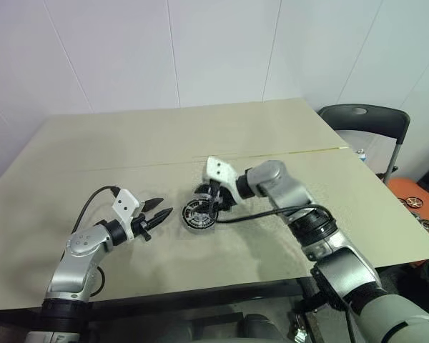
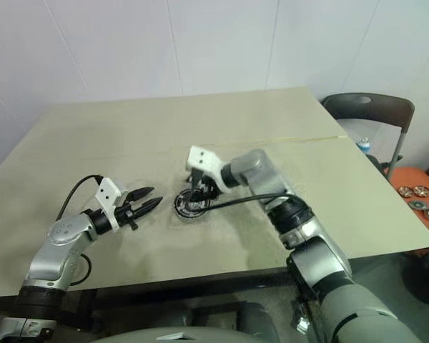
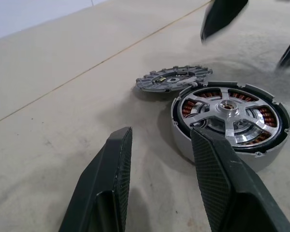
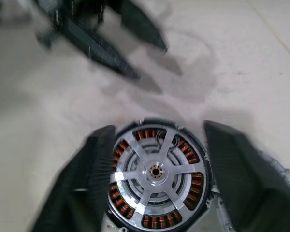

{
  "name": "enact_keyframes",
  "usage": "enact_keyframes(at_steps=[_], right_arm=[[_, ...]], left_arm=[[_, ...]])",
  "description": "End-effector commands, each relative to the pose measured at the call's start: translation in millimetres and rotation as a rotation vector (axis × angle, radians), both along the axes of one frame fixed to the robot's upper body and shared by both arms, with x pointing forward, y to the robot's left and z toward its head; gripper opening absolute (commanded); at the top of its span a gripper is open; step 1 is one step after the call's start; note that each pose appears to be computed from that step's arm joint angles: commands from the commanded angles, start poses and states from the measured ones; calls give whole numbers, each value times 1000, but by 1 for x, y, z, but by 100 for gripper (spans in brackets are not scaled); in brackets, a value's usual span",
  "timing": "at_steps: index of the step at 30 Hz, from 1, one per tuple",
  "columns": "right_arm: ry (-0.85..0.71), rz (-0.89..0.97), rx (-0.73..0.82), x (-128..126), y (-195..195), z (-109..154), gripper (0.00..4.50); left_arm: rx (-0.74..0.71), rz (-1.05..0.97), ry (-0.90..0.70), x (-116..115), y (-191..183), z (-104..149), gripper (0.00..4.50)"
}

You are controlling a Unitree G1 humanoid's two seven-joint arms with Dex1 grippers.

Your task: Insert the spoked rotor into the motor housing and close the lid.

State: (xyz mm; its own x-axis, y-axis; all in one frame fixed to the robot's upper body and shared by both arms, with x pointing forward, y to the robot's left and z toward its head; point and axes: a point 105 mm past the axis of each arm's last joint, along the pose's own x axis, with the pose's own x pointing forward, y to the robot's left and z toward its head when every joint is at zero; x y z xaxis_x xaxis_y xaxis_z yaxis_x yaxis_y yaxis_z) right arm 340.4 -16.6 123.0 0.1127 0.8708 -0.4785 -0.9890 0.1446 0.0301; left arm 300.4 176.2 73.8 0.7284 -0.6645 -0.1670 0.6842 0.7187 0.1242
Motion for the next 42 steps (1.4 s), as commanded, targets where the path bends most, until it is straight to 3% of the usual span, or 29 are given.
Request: enact_keyframes(at_steps=[1,8,17,23,33,42], right_arm=[[130,-77,83,6,-15,8,306],[437,-332,133,10,-52,-23,306],[645,-588,217,18,-58,-49,306],[654,-670,257,26,-51,-53,306],[684,-586,298,17,-31,-54,306],[640,-727,487,47,-20,-42,306]], left_arm=[[4,1,-32,1,2,6,205],[3,-3,-23,0,0,3,205],[3,-16,-25,2,-2,3,205],[7,-18,-31,3,-3,4,205],[25,-9,-8,1,-1,-3,205],[21,-18,-9,1,-6,-3,205]])
